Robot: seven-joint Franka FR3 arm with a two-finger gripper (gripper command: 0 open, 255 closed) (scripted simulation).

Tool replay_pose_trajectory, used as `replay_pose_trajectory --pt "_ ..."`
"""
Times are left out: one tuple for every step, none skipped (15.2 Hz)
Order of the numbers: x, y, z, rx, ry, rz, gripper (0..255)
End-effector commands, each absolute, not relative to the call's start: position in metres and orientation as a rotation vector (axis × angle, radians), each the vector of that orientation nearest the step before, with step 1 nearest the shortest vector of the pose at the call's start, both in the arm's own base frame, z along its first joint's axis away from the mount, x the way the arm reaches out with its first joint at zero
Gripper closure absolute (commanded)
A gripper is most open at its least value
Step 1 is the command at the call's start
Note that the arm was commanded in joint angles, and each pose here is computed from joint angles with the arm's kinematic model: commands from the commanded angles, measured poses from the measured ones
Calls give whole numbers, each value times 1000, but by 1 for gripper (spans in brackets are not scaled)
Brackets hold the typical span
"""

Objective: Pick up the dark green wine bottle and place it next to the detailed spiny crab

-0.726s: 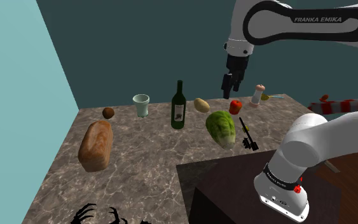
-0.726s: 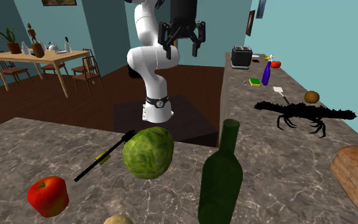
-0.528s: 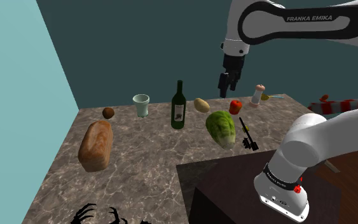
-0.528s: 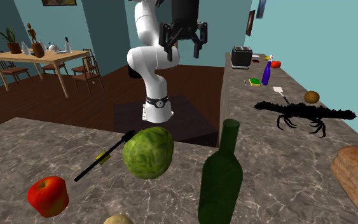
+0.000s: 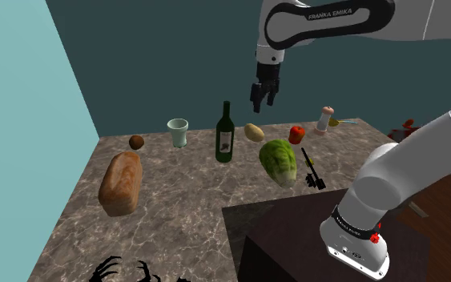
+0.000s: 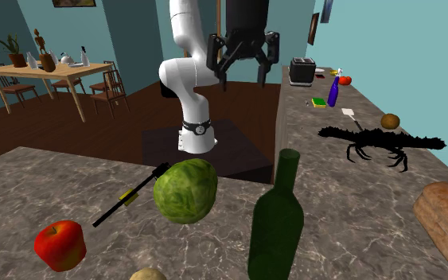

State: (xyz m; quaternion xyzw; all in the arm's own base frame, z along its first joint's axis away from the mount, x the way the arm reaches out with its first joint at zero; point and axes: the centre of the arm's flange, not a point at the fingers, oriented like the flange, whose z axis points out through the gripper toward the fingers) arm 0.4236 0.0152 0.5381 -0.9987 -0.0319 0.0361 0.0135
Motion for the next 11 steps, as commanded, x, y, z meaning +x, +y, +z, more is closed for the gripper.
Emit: replay_pose_trajectory --pt "450 15 533 -3106 -94 111 0" --pt "463 14 532 -3104 -92 111 0" --pt "476 12 531 -3102 -89 110 0" --pt "489 11 529 -3100 -87 110 0" --pt "502 9 528 -3098 -85 110 0" --pt "515 8 527 -3095 -82 109 0" --pt "528 7 526 -3093 -80 109 0" --pt "541 5 524 -3091 -77 109 0" --pt "554 4 523 -3089 -75 109 0" --pt "567 2 522 -3087 -72 108 0" --pt "581 0 520 -3085 -70 108 0"
